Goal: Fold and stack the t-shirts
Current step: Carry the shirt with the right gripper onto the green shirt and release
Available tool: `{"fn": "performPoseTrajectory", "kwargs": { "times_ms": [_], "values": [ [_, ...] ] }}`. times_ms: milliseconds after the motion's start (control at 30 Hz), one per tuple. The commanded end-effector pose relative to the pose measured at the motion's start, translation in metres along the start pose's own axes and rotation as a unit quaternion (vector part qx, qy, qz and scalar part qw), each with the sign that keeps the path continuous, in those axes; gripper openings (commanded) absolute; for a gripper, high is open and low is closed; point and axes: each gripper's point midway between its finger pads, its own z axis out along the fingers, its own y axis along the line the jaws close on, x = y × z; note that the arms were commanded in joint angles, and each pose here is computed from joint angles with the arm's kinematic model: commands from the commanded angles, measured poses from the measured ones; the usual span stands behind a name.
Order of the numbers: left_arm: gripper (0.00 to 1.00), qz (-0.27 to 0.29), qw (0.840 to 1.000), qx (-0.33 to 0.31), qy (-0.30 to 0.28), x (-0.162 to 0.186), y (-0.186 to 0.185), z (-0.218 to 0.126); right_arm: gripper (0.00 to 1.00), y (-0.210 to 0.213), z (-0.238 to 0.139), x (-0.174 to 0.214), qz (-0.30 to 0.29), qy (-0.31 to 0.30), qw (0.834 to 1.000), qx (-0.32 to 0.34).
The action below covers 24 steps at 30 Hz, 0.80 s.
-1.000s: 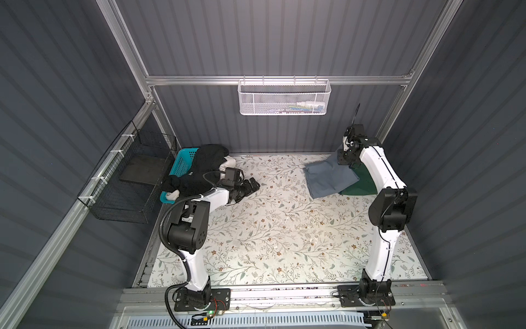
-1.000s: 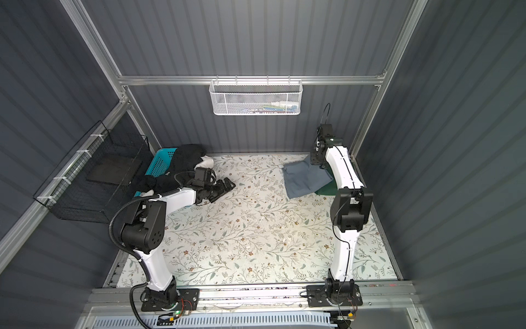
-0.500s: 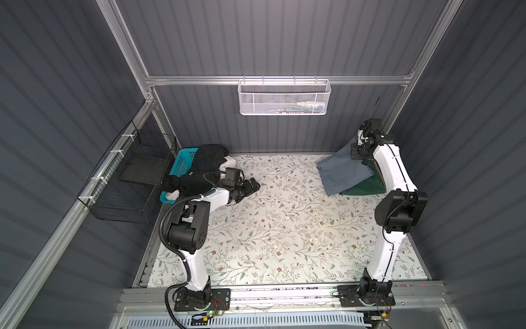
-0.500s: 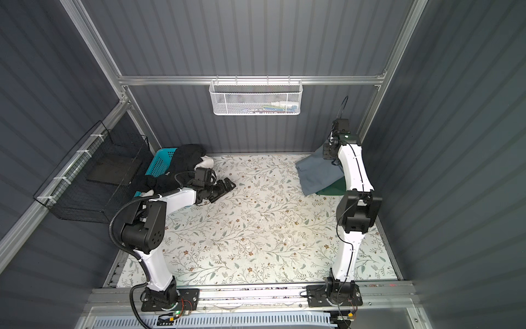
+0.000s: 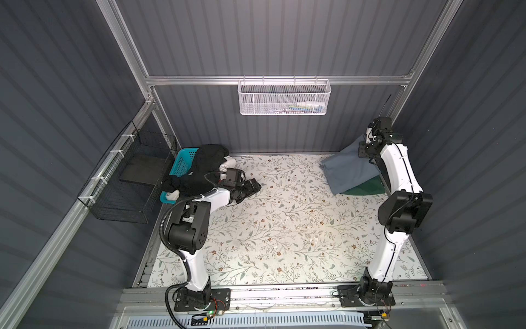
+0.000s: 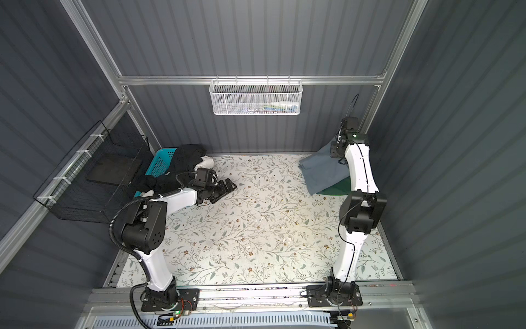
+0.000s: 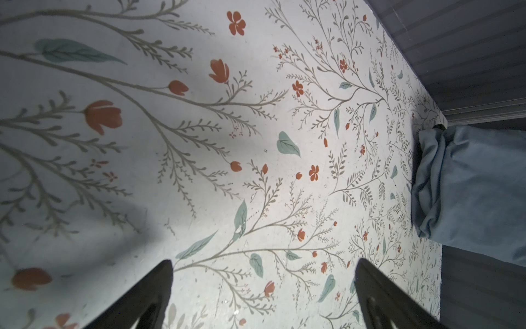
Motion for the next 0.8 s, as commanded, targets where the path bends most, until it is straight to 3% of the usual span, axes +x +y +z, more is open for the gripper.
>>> {"fn": "performPoseTrajectory", "kwargs": {
  "times_ms": [0,433,767],
  "values": [
    [1.00,-0.002,1.000,0.000,0.009,0.003,-0.005,0.002,0.00,-0.020,-0.020,-0.019,0.009,-0.035,0.999,0.032],
    [1.00,0.001,1.000,-0.003,0.010,0.004,-0.007,0.003,0.00,-0.042,-0.010,-0.017,0.044,-0.042,0.997,0.042],
    [1.00,0.006,1.000,-0.003,0.014,0.006,-0.010,0.004,0.00,-0.068,0.020,-0.003,0.078,-0.022,0.994,0.070]
  ]
}}
